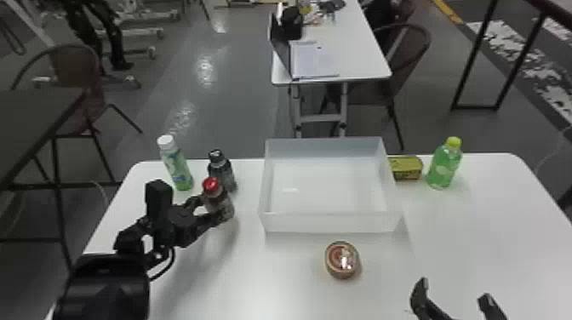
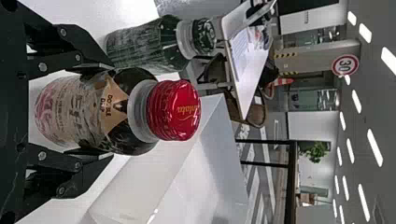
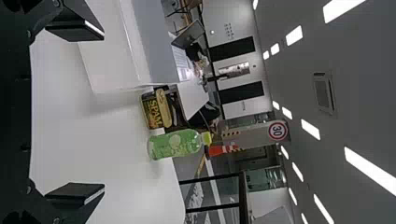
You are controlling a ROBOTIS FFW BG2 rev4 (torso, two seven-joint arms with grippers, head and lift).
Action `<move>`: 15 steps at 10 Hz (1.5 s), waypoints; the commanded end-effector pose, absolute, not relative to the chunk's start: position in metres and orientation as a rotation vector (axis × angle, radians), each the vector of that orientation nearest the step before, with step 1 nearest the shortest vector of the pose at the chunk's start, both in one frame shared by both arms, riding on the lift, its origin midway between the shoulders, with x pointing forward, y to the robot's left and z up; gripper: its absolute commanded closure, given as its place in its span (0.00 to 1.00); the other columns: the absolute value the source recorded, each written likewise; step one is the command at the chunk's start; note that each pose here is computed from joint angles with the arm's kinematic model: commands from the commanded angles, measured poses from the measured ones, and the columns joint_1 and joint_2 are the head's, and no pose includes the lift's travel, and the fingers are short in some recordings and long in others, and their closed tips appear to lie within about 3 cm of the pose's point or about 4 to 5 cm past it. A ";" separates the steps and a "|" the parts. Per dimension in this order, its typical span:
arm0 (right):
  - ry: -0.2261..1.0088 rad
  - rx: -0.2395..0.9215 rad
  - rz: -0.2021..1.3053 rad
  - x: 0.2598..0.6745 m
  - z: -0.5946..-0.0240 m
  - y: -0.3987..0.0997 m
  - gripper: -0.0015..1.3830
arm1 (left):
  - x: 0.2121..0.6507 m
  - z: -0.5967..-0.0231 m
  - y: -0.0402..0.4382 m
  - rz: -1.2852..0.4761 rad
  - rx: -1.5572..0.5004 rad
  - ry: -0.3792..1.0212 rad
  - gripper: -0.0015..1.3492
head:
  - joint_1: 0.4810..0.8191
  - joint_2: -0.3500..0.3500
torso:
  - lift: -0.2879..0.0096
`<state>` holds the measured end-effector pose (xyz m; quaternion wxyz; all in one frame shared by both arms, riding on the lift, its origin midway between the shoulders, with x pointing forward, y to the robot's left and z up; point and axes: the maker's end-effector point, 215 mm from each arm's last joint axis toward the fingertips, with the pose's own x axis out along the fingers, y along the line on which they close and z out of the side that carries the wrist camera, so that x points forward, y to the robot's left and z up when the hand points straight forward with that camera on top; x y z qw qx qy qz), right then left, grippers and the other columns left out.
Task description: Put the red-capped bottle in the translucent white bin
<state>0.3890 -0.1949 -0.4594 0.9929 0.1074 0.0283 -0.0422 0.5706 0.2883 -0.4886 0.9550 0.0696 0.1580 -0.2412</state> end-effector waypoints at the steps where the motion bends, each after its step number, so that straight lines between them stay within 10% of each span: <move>1: 0.060 0.218 -0.086 0.388 -0.461 -0.195 0.11 | 0.562 -0.455 0.284 -0.453 0.122 0.263 0.61 | 0.63 0.66 | 0.85; 7: 0.055 0.217 -0.084 0.391 -0.459 -0.194 0.11 | 0.579 -0.355 0.188 -0.624 0.010 0.082 0.61 | 0.63 0.56 | 0.85; 15: 0.056 0.224 -0.081 0.393 -0.460 -0.193 0.11 | 0.610 -0.441 0.111 -0.786 0.078 0.341 0.61 | 0.63 0.36 | 0.85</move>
